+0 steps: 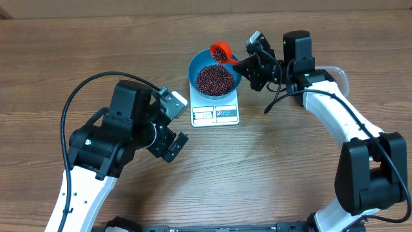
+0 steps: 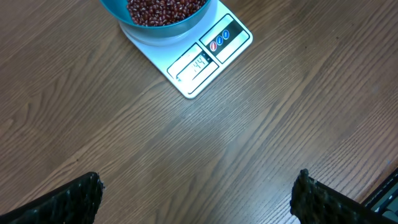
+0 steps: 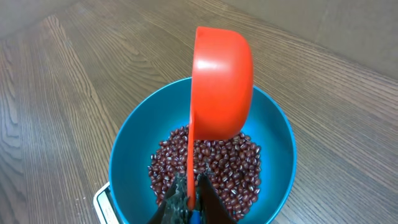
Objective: Scoop item into bowl and weigh 150g on scale
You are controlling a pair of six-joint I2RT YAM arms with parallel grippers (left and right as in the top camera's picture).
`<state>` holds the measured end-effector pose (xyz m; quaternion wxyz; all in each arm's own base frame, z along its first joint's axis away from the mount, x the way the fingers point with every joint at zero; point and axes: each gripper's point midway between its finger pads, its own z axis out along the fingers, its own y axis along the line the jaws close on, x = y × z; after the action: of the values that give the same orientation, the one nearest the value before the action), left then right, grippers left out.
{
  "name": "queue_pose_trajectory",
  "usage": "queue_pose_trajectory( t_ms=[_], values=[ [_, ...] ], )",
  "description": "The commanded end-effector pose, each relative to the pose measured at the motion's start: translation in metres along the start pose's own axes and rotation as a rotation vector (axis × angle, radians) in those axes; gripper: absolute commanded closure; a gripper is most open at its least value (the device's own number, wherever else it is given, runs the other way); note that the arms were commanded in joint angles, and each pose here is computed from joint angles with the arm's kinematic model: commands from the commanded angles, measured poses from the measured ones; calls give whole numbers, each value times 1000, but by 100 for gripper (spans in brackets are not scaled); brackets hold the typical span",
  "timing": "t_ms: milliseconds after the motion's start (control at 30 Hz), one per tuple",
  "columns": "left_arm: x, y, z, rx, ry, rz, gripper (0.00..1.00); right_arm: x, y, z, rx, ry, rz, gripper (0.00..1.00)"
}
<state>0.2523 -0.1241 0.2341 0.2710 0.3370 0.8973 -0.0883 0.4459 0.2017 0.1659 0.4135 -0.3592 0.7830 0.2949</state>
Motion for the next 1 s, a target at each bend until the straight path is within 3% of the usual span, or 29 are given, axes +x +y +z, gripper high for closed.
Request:
queue_pose_trajectory(
  t_ms=[0, 433, 667, 967],
  values=[
    [-6, 3, -5, -14, -19, 20, 0, -9, -3, -2, 3, -25, -2, 96],
    [-6, 3, -5, -14, -19, 19, 0, -1, -14, -1, 80, 14, 9, 96],
    [-6, 3, -5, -15, -19, 19, 1, -6, 0, 1, 10, -6, 33, 96],
    [-6, 3, -5, -14, -18, 19, 0, -5, -4, 4, 47, 7, 7, 96]
  ],
)
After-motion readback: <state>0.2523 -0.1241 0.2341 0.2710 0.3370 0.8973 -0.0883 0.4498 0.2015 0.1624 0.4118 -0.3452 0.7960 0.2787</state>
